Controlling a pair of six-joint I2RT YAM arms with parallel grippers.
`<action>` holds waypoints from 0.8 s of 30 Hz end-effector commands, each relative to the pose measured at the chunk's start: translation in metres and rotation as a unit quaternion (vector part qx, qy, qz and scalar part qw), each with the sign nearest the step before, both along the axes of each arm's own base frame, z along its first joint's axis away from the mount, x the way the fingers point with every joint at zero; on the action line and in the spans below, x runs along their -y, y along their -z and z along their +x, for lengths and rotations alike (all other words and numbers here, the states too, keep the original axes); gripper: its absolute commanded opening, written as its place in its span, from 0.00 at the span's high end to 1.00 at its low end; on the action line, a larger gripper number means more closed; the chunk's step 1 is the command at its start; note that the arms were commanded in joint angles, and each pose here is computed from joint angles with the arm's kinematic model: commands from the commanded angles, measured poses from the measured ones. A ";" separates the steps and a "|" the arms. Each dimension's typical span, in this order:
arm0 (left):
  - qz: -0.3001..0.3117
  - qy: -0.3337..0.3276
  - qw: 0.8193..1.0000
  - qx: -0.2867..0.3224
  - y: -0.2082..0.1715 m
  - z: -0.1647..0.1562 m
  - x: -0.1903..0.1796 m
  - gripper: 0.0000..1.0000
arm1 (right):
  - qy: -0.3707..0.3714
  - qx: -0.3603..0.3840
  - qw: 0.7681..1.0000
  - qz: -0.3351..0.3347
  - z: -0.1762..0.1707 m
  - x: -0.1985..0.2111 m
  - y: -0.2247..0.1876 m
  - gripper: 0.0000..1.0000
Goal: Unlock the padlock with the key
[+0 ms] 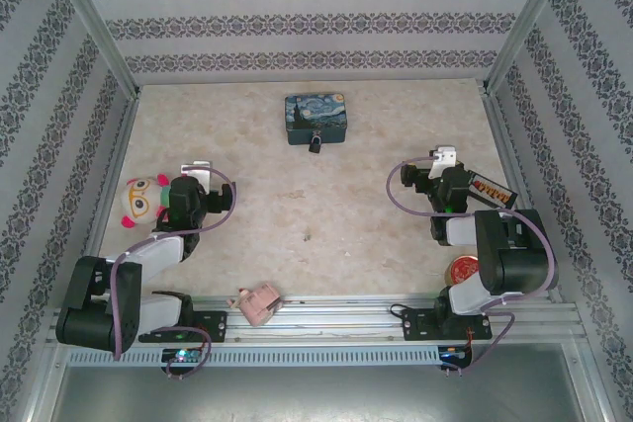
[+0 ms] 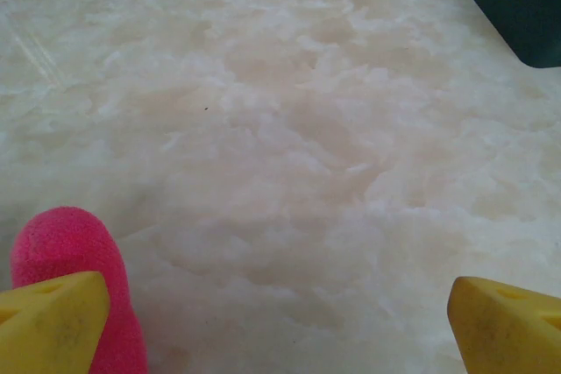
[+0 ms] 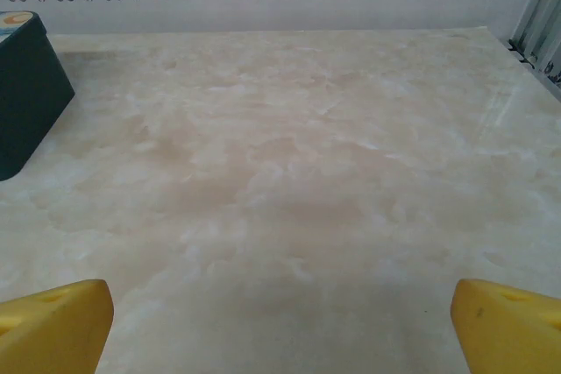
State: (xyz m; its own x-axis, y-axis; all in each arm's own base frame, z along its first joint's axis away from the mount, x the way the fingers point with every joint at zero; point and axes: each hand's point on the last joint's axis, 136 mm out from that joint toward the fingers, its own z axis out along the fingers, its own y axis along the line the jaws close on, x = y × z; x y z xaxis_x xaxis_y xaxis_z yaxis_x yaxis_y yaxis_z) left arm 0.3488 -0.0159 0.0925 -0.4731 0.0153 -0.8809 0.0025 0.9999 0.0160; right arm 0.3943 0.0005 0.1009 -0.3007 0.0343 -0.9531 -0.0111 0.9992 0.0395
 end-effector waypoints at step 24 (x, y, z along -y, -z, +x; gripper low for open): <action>0.006 -0.008 1.000 0.020 -0.013 0.010 -0.005 0.01 | 0.002 0.008 1.000 0.002 0.004 -0.003 -0.006 0.02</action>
State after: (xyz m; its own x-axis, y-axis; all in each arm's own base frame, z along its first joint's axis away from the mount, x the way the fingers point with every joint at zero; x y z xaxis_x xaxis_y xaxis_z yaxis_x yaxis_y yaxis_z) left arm 0.3492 -0.0156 0.0917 -0.4757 0.0155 -0.8794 0.0012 0.9999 0.0170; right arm 0.3943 0.0023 0.1009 -0.3008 0.0325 -0.9531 -0.0139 0.9992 0.0385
